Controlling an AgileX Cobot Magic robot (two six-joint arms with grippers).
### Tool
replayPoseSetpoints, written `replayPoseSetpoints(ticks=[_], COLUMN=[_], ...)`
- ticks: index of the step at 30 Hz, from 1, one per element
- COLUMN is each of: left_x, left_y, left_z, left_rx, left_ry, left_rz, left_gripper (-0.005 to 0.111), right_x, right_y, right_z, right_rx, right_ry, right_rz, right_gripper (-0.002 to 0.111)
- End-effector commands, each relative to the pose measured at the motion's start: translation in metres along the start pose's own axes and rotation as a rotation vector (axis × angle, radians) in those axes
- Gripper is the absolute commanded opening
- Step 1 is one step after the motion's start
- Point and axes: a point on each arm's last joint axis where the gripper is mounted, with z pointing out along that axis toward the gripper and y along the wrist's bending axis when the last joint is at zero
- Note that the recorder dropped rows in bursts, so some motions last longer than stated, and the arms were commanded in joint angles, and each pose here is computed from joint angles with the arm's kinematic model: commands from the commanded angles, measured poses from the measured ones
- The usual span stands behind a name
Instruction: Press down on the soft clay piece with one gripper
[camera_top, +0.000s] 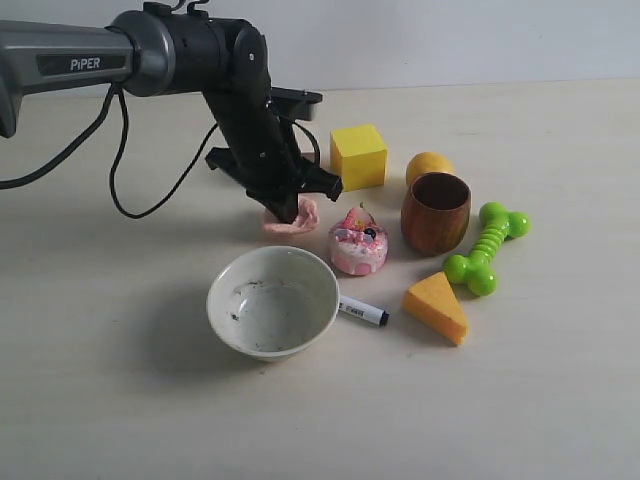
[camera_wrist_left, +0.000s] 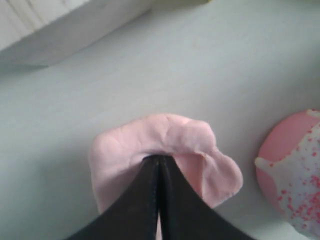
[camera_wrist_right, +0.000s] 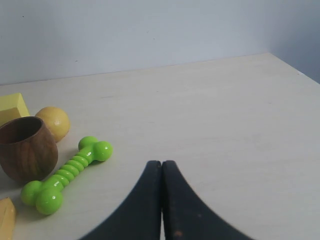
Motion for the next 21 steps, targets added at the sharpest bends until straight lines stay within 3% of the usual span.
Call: replayPoseSetpoints(ticks=[1, 21], left_x=[0.0008, -0.0016], left_y=[0.0007, 0.001], left_z=[-0.0014, -0.0004], left_rx=[0.007, 0.006], left_ry=[0.006, -0.02], left_rz=[-0.006, -0.004], left_gripper=[0.0, 0.0], right_x=[0.0004, 0.0004], right_y=[-0.0001, -0.0001], right_z=[0.0, 0.0], right_rx=[0.001, 0.001], right_ry=[-0.011, -0.011], right_rz=[-0.004, -0.004], right_gripper=[0.0, 0.0])
